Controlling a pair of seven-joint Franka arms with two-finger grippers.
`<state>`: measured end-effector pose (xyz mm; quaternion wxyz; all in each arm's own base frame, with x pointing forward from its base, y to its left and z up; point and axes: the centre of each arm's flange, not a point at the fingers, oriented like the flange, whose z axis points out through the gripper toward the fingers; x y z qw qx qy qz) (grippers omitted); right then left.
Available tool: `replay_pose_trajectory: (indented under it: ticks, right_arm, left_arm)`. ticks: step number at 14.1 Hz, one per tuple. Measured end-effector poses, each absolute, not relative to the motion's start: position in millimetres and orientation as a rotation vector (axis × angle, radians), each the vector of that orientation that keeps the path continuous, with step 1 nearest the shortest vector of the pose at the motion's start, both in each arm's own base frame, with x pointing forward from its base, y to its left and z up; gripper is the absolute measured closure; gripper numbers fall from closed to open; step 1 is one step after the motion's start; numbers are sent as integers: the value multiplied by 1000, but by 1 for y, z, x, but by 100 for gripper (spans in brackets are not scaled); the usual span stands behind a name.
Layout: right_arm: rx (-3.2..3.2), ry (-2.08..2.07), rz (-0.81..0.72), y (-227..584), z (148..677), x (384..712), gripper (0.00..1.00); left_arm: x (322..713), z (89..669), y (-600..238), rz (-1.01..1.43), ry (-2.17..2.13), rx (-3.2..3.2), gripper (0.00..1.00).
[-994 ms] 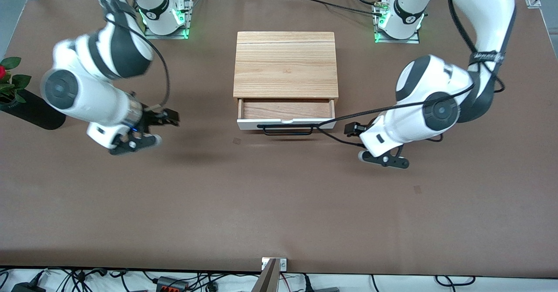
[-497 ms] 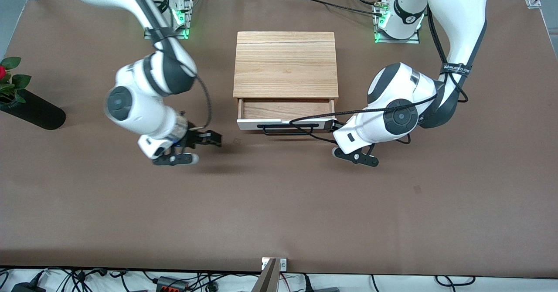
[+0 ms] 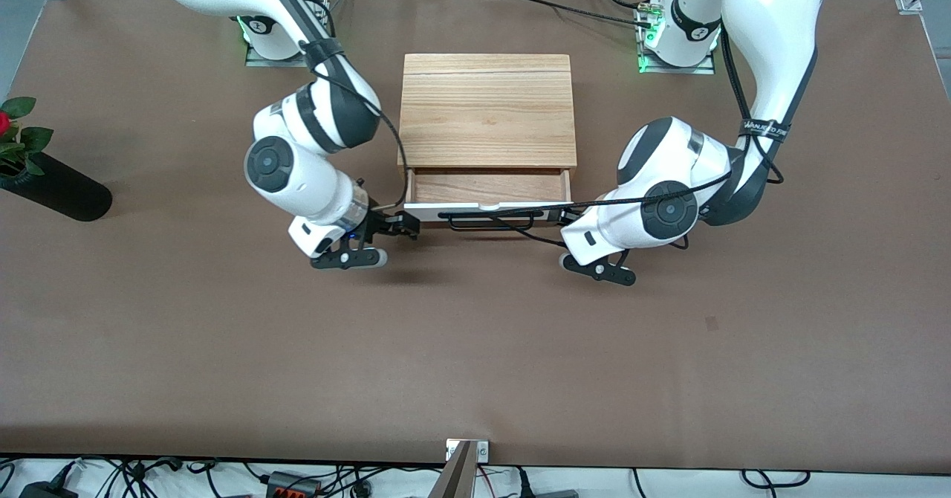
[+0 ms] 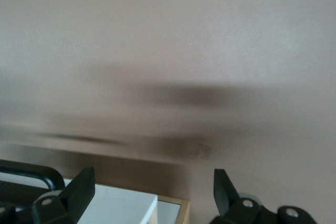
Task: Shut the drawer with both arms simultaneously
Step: 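Move the right gripper and the left gripper toward the drawer front, then push the drawer front into the box with both grippers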
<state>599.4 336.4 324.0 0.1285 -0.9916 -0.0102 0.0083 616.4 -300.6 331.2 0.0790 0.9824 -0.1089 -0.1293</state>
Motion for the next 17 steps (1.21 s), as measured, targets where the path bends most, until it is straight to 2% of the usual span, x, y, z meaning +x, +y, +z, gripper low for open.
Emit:
replay_pose_trajectory:
  ticks: [8, 17]
  right_arm:
    - [-2914, -79, 161, 354, 302, 578, 0]
    - [-2956, -178, 448, 371, 291, 542, 0]
  left_arm:
    - [604, 326, -312, -466, -367, 2944, 0]
    - [581, 289, -323, -696, -424, 2937, 0]
